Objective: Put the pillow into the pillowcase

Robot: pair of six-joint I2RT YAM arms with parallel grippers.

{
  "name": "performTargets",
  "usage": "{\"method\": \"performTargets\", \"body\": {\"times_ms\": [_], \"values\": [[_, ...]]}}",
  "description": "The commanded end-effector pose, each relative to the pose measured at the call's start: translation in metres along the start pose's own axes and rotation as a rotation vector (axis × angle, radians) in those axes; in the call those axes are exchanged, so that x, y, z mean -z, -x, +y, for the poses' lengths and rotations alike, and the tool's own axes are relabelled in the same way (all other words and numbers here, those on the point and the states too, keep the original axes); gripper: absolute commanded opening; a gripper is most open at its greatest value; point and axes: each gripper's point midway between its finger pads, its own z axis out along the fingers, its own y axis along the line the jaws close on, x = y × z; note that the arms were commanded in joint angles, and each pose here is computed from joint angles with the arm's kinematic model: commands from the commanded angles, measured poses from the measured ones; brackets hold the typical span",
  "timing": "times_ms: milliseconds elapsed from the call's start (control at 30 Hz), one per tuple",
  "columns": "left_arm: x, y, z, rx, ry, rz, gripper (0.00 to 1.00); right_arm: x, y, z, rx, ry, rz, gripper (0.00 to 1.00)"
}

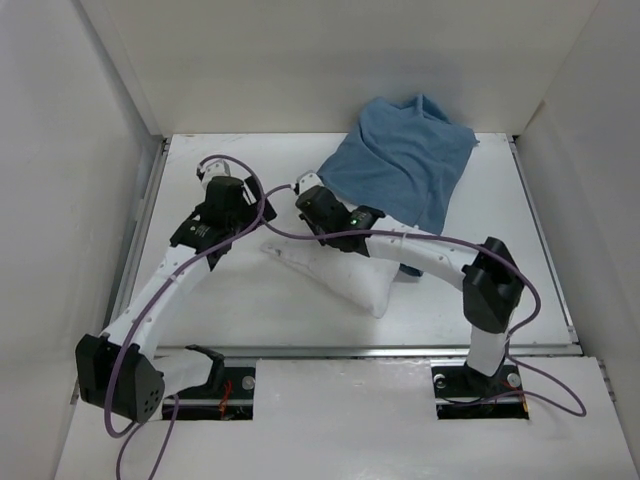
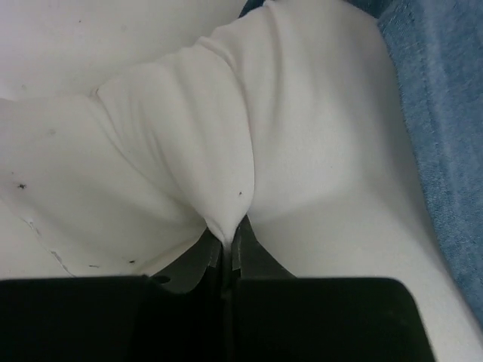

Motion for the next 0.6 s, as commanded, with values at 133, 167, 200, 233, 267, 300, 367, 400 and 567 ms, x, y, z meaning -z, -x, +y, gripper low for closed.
{"method": "performTargets", "body": {"times_ms": [133,167,200,233,267,300,367,400,567], "values": [[0.005,-0.006,-0.009,0.008,-0.110,-0.027,1.00,0.089,0.100,-0.121,-0.260,-0.006,-0.293,0.00],[0.001,-0.009,-0.011,0.007,-0.122,-0.015,1.00,0.114,0.113,-0.136,-0.291,0.004,-0.363,0.00],[0.001,-0.009,-0.018,0.010,-0.160,-0.018,1.00,0.127,0.125,-0.149,-0.302,0.006,-0.416,0.00],[-0.005,-0.016,-0.018,-0.005,-0.167,0.004,1.00,0.137,0.131,-0.157,-0.303,0.015,-0.444,0.00],[-0.008,-0.020,-0.021,-0.020,-0.188,0.014,1.00,0.148,0.140,-0.171,-0.320,0.022,-0.481,0.00],[-0.014,-0.022,-0.028,-0.018,-0.226,0.013,1.00,0.157,0.144,-0.179,-0.316,0.018,-0.500,0.00],[-0.016,-0.032,-0.046,-0.034,-0.341,0.050,1.00,0.170,0.151,-0.195,-0.319,0.017,-0.532,0.00],[-0.020,-0.040,-0.054,-0.052,-0.384,0.068,1.00,0.180,0.160,-0.200,-0.324,0.020,-0.565,0.00],[-0.022,-0.055,-0.121,-0.118,-0.608,0.062,1.00,0.197,0.169,-0.215,-0.325,0.007,-0.585,0.00]]}}
